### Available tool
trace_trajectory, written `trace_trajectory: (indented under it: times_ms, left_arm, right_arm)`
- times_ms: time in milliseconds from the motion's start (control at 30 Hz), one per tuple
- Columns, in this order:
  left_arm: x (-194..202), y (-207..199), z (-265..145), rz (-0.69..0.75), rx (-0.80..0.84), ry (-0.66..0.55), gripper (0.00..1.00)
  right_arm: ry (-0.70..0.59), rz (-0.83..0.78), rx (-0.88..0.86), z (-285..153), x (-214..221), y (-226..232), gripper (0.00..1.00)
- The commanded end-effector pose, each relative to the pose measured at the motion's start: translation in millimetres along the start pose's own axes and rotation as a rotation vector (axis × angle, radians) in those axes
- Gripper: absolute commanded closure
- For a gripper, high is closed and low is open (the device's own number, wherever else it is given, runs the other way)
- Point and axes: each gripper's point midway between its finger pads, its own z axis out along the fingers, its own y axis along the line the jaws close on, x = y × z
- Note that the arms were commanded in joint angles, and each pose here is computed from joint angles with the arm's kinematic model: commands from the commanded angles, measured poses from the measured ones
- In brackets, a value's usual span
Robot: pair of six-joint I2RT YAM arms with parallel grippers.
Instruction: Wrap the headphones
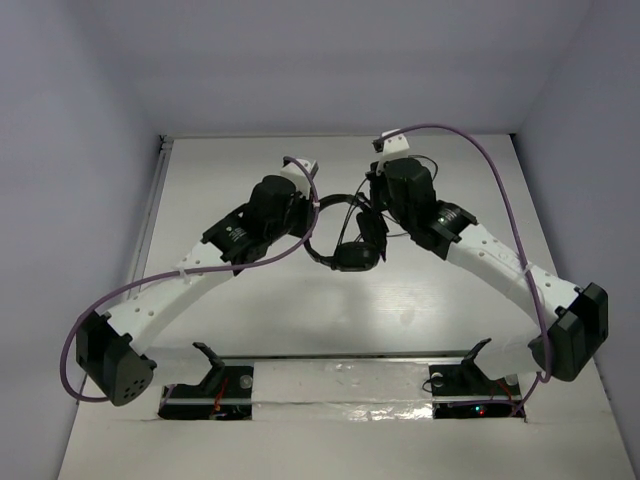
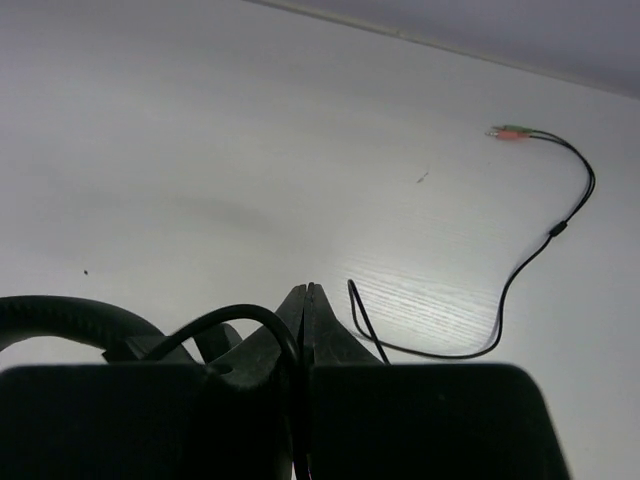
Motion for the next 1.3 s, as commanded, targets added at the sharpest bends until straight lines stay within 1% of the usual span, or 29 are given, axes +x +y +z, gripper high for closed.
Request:
trace_trajectory:
  times_ms: [0,67,167,200,233,300,333,400,433,467,500,533,600,667,700,867,900,967,1000,1067,1167,1267]
  left_arm:
    - [-50,-26,-28,-0.026,0.117,-0.131,1.00]
    - [-63,-22,-35,-0.045,0.110,-0.158,1.00]
    - [-77,-19,-45,-0.061,0.118,-0.189,1.00]
    - [-81,-18,-48,-0.065,0.127,-0.196,1.00]
    - [-86,-18,-52,-0.069,0.141,-0.206,1.00]
    - [-91,-23,-56,-0.067,0.165,-0.214,1.00]
    - [-97,-23,-60,-0.072,0.176,-0.228,1.00]
    - [-101,-27,-64,-0.072,0.196,-0.234,1.00]
    - [-105,-26,-66,-0.074,0.200,-0.242,1.00]
    - [-107,-28,-68,-0.072,0.212,-0.247,1.00]
    - [-109,-31,-70,-0.072,0.226,-0.249,1.00]
    - [-114,-32,-74,-0.071,0.241,-0.256,1.00]
    - [-118,-33,-77,-0.071,0.253,-0.262,1.00]
    - [-123,-39,-82,-0.076,0.287,-0.272,1.00]
    - [-126,-37,-83,-0.083,0.291,-0.280,1.00]
    - [-147,-44,-100,-0.117,0.353,-0.332,1.00]
    - [-149,-46,-102,-0.122,0.363,-0.336,1.00]
    - [-159,-47,-109,-0.128,0.377,-0.353,1.00]
    - [-163,-49,-111,-0.137,0.386,-0.358,1.00]
    - [-174,-54,-120,-0.139,0.409,-0.376,1.00]
    - [-188,-59,-132,-0.148,0.433,-0.405,1.00]
    - [-200,-64,-141,-0.152,0.449,-0.422,1.00]
  right_arm:
    - [-0.069,0.062,-0.009,4,-13,0,1.00]
    - [-0.080,0.090,-0.027,1,-12,-1,1.00]
    - [-0.081,0.110,-0.033,0,-4,-4,0.96]
    - [-0.094,0.121,-0.036,1,-5,-7,0.92]
    - [-0.085,0.124,-0.066,1,2,-4,0.90]
    - [-0.111,0.153,-0.099,0,-4,-7,0.89]
    - [-0.110,0.156,-0.160,-3,-1,-1,0.89]
    - [-0.166,0.169,-0.237,-8,-12,7,0.88]
    - [-0.172,0.160,-0.333,-14,-13,23,0.88]
    - [-0.167,0.158,-0.359,-13,-6,23,0.88]
    - [-0.198,0.167,-0.375,-14,-12,18,0.88]
    - [-0.196,0.167,-0.434,-17,-10,24,0.88]
    - [-0.187,0.168,-0.487,-18,-6,30,0.84]
    - [-0.194,0.166,-0.528,-21,-6,33,0.84]
    - [-0.204,0.167,-0.545,-22,-5,35,0.80]
    - [-0.216,0.195,-0.596,-18,-1,42,0.78]
    - [-0.239,0.201,-0.605,-17,-5,43,0.77]
    - [-0.229,0.216,-0.628,-12,1,48,0.73]
    - [-0.251,0.219,-0.637,-10,-4,50,0.72]
    - [-0.236,0.237,-0.651,0,4,54,0.72]
    - [-0.260,0.258,-0.681,5,1,60,0.70]
    - [-0.272,0.264,-0.675,18,1,61,0.67]
